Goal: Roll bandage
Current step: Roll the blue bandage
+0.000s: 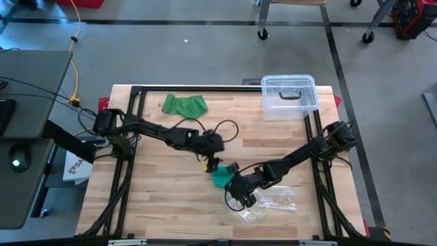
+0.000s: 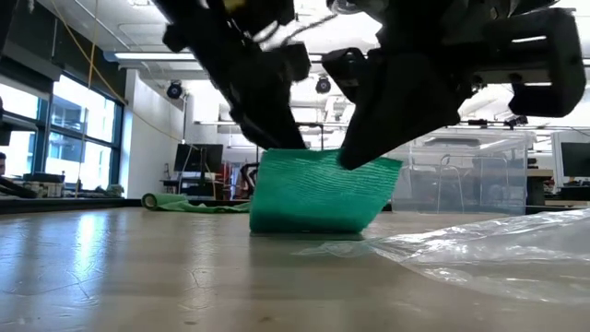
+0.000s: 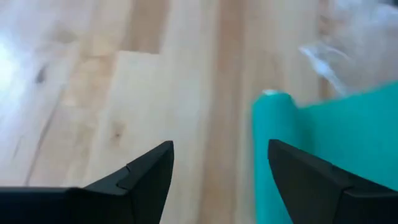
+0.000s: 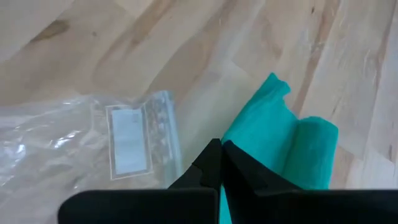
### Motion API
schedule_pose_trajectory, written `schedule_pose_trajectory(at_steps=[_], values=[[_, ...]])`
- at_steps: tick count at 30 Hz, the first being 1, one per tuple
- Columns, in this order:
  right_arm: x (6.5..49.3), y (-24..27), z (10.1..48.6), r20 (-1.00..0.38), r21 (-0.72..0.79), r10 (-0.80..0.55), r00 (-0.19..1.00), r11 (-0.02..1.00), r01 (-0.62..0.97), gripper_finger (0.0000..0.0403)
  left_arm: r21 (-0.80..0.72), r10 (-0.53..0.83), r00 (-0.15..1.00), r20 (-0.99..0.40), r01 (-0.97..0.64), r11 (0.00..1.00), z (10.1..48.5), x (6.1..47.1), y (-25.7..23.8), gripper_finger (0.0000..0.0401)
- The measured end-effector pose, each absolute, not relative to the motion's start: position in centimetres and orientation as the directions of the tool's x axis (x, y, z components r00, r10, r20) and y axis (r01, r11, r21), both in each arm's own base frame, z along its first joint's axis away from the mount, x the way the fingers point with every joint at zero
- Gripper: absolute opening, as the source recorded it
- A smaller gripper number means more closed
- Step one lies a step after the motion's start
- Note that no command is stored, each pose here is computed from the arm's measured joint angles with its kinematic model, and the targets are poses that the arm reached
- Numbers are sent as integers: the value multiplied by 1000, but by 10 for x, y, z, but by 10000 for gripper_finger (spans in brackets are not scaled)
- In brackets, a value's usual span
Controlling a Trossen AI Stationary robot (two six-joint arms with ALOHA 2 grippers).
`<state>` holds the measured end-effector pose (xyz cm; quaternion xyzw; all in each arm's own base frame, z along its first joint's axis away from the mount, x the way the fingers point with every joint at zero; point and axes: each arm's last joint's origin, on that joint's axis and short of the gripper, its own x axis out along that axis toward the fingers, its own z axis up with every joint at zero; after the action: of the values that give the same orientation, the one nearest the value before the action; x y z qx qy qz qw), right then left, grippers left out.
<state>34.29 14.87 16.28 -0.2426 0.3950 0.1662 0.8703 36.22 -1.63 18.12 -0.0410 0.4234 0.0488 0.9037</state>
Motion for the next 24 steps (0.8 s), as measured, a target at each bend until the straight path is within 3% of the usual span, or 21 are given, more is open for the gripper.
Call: schedule_pose_trajectory(at_steps=[4,9,16,24], values=[[343,148,163,-767,-288,84,636,841,-458,0,-61,64,584,-809,-192,979,154,368,-10,236],[343,148,163,-766,-286,76,638,849,-444,0,-115,-28,563,-826,-120,986,133,373,-37,221],[343,148,163,-765,-293,74,639,844,-449,0,-67,15,686,-728,-93,993,173,368,-60,216],[343,150,163,-759,-307,64,648,842,-443,0,-80,10,592,-806,-126,989,152,365,-59,216]])
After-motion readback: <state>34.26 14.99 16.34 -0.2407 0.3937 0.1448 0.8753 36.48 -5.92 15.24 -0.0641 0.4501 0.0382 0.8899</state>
